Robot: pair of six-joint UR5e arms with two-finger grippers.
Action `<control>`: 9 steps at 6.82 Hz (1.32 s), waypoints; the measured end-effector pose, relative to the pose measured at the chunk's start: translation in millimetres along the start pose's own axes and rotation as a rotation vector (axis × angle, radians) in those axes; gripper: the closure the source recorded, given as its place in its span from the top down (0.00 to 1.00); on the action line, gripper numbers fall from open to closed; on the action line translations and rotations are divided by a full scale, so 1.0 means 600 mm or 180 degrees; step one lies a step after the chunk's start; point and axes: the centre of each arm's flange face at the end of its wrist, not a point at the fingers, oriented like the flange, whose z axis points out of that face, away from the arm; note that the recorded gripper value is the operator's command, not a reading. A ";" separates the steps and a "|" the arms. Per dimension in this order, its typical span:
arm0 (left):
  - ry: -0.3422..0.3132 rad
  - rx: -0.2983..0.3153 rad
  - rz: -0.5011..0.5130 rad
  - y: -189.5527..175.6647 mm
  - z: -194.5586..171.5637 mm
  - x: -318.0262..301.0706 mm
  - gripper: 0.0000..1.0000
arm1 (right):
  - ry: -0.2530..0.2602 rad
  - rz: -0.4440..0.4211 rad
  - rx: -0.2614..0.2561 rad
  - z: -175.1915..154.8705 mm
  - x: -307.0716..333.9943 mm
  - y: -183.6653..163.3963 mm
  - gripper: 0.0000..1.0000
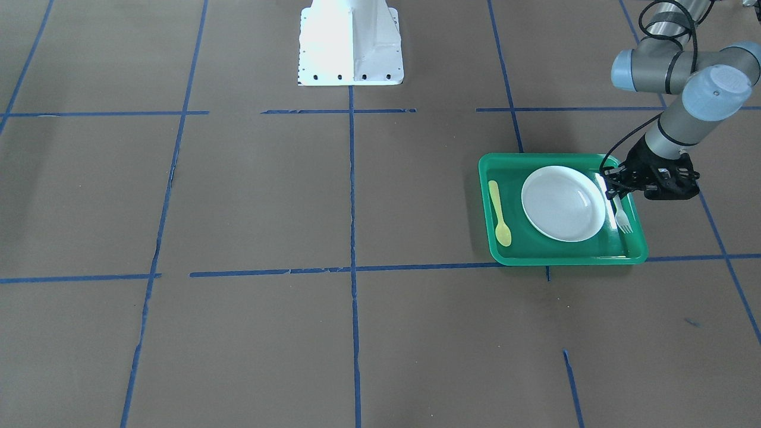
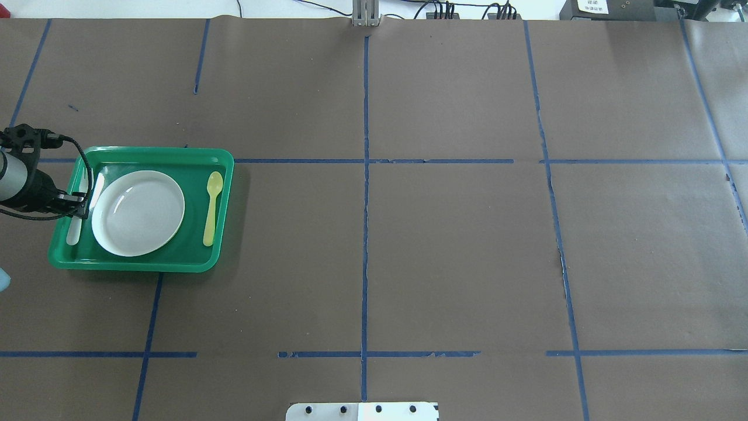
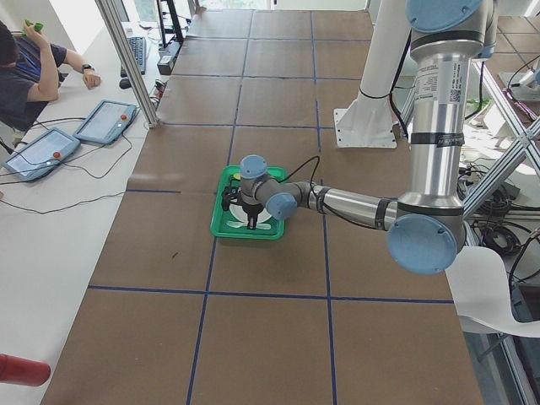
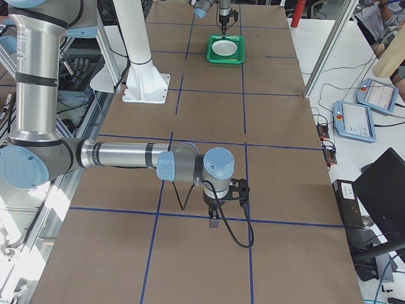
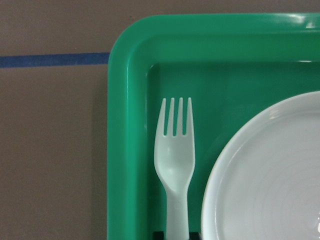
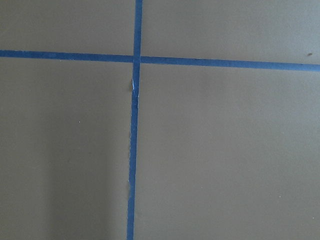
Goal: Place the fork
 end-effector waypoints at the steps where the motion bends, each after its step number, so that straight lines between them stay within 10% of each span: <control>1: 0.0000 -0.0002 0.0014 0.000 0.000 0.000 1.00 | 0.0000 -0.0001 0.0000 0.000 0.000 0.000 1.00; 5: 0.0094 0.0112 0.0085 0.000 -0.044 0.020 1.00 | 0.0000 0.0002 0.0000 0.000 0.000 0.000 1.00; 9: 0.0268 0.0699 0.0105 -0.043 -0.214 0.009 1.00 | 0.0000 0.0000 0.0000 0.000 0.000 0.000 1.00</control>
